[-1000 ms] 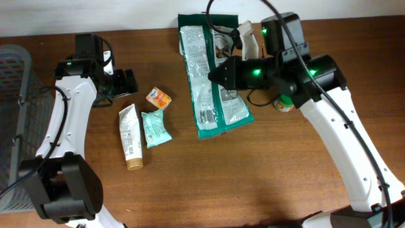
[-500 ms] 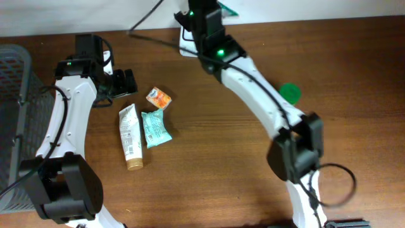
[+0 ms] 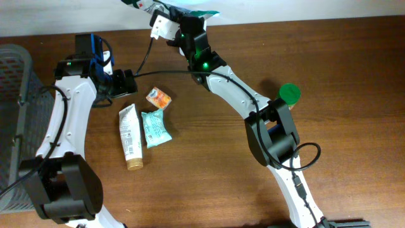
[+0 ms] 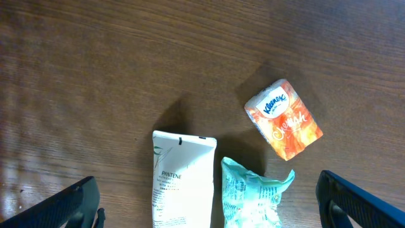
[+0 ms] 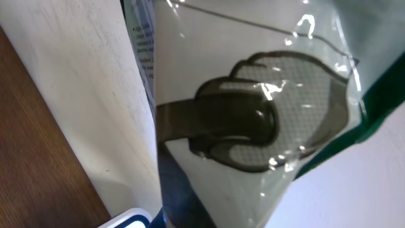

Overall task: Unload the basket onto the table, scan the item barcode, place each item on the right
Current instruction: 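Lift the gloves pack with the right gripper up to the scanner, then carry the gloves pack right and drop it beside the jar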

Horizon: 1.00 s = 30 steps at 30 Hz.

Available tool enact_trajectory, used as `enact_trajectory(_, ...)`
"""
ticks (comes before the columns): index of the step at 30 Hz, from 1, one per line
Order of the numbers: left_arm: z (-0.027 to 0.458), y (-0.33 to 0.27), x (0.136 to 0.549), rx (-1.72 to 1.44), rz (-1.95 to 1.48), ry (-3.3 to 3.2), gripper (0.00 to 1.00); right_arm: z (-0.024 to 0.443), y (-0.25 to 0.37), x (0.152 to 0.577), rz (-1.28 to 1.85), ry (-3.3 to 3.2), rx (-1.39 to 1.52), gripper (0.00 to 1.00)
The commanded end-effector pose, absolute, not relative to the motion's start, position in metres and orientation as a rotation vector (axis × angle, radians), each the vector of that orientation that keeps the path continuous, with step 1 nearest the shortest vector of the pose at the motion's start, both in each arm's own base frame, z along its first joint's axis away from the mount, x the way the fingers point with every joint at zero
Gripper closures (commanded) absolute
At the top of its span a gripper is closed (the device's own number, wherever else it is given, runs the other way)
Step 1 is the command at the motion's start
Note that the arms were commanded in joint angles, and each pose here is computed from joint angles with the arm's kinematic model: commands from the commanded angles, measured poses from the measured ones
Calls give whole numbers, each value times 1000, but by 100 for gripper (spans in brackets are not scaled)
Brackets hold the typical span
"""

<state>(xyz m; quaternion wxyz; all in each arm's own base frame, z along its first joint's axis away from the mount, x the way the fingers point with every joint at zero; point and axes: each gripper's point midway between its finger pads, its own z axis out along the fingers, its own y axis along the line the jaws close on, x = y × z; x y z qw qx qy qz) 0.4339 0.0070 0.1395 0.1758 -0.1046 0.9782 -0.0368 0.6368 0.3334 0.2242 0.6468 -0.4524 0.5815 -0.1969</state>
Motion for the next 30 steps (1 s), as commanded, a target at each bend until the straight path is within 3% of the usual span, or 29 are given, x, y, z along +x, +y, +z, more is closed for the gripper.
enact_trajectory(1, 147, 8, 436, -294, -100, 2750, 1, 228, 333, 638, -412, 1332, -993, 95)
enact_trajectory(9, 147, 8, 436, -293, -100, 2751, 1, 303, 286, 622, -179, 1532, -719, 96)
enact_trajectory(15, 147, 8, 436, -293, -100, 2751, 1, 373, 228, 533, 81, 1860, -457, 96)
enact_trajectory(19, 147, 8, 436, -293, -100, 2751, 1, 389, 148, 460, 118, 2099, -222, 96)
enact_trajectory(24, 147, 8, 436, -293, -100, 2751, 1, 340, 24, 413, 25, 2435, 39, 96)
enact_trajectory(27, 147, 8, 436, -293, -100, 2751, 1, 270, -60, 396, 64, 2668, 342, 96)
enact_trajectory(30, 147, 8, 436, -293, -100, 2751, 1, 211, -100, 383, 56, 2820, 474, 95)
